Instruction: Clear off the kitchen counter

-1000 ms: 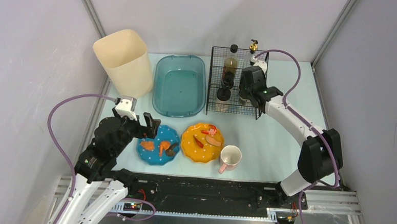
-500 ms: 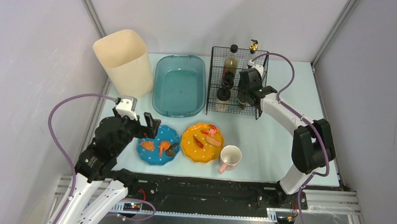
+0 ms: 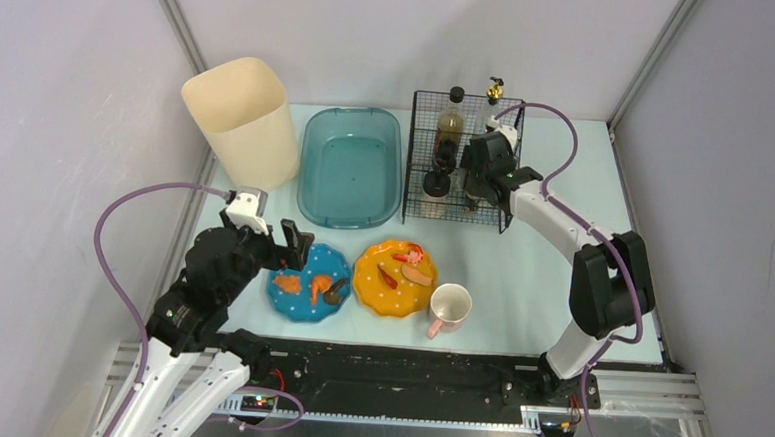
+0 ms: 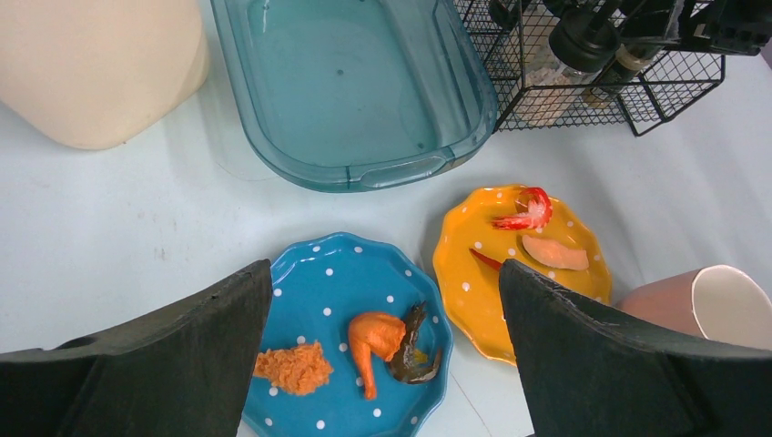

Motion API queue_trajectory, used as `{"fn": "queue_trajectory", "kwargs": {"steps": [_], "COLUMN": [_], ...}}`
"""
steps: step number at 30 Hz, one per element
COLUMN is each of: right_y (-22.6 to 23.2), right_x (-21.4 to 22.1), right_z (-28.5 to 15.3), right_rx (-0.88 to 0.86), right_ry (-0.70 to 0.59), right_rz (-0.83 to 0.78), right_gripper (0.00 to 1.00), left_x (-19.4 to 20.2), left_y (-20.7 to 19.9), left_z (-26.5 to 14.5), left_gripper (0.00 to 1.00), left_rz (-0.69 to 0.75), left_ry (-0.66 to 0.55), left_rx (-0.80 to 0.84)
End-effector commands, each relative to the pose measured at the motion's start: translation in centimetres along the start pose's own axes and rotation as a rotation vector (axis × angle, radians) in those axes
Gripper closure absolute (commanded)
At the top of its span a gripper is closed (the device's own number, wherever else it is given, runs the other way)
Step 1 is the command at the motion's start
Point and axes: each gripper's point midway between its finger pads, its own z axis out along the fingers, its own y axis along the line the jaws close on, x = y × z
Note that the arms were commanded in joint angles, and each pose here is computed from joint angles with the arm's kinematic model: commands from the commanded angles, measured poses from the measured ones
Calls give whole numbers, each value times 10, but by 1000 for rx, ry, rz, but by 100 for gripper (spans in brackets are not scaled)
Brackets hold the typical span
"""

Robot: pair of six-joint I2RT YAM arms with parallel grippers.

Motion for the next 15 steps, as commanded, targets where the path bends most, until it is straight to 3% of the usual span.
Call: {"fn": "queue_trajectory", "kwargs": {"steps": [1,7,15], "right_y": [8,-6,-49], "right_x": [-46,-72,-92], "right_z": [-29,-56,-62], "right_rx": [-50,-44,16], "right_ry": [-116,-192,-218], "right_rz": [44,52,113], "right_gripper": [25,21,21], "left_x": [-3,-3,-4], "left_y": [2,2,1], "left_z": [2,2,1], "left_gripper": [2,2,2], "left_rz": [8,7,6], "left_ry": [-6,-8,-12], "left_rx": [-11,-8,-4]}}
